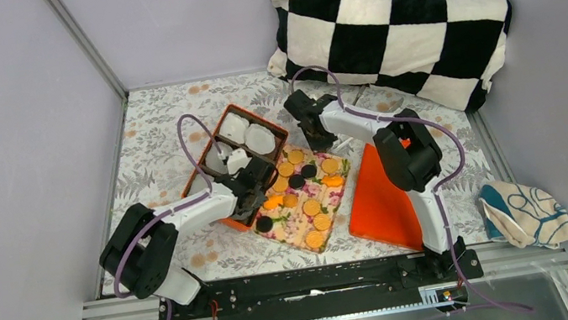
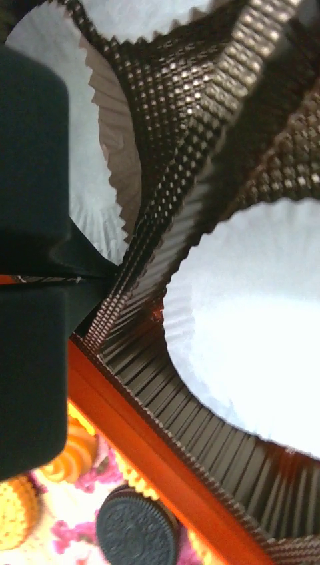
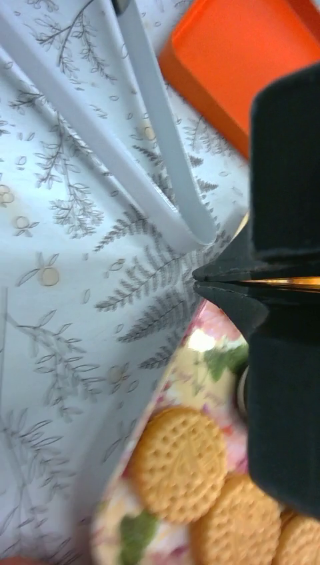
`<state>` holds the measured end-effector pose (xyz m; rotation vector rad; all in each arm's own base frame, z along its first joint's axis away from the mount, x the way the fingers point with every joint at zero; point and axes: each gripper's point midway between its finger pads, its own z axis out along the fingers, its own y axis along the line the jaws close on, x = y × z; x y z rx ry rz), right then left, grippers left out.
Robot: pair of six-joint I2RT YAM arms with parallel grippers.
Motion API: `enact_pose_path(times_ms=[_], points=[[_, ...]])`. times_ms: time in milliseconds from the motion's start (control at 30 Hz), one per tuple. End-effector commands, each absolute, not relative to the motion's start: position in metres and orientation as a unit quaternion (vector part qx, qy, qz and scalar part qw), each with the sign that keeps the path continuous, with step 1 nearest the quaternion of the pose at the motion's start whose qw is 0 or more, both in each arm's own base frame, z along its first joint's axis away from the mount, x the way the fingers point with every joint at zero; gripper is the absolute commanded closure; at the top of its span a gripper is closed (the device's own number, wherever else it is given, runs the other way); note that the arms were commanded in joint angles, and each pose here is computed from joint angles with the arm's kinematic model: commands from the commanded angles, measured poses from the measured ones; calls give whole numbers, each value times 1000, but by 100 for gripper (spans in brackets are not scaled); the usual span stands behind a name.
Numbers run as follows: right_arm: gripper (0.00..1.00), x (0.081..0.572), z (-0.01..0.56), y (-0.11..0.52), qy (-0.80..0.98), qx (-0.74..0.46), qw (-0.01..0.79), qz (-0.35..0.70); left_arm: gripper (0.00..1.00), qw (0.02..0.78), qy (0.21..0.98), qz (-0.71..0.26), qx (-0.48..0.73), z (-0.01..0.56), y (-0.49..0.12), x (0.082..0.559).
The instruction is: Pack the cookies
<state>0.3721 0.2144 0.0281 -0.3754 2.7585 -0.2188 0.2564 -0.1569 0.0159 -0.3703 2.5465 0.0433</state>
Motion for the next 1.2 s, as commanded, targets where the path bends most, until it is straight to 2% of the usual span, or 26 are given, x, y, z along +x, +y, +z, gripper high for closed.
enact_pose_path(times_ms=[0,333,533,633,867,1000,1167], points=[[100,401,26,240,969,-89,229,-32,100,198,974,-17,-113,4,-178,220],[100,424,29,248,964,-99,245,-39,100,219,969,-37,-104,38,-187,228],[100,431,32,251,964,-102,238,-50,100,266,957,-23,-115,82,-173,237],[100,429,52,248,958,-91,270,-35,100,297,947,-36,-117,112,-175,246],[100,386,58,246,963,-110,247,-7,100,372,919,-73,-107,161,-188,278],[100,356,29,243,971,-118,209,-8,100,383,918,-52,-94,165,-193,292],[100,348,2,243,976,-118,185,-11,100,378,921,-48,-83,156,-201,300]])
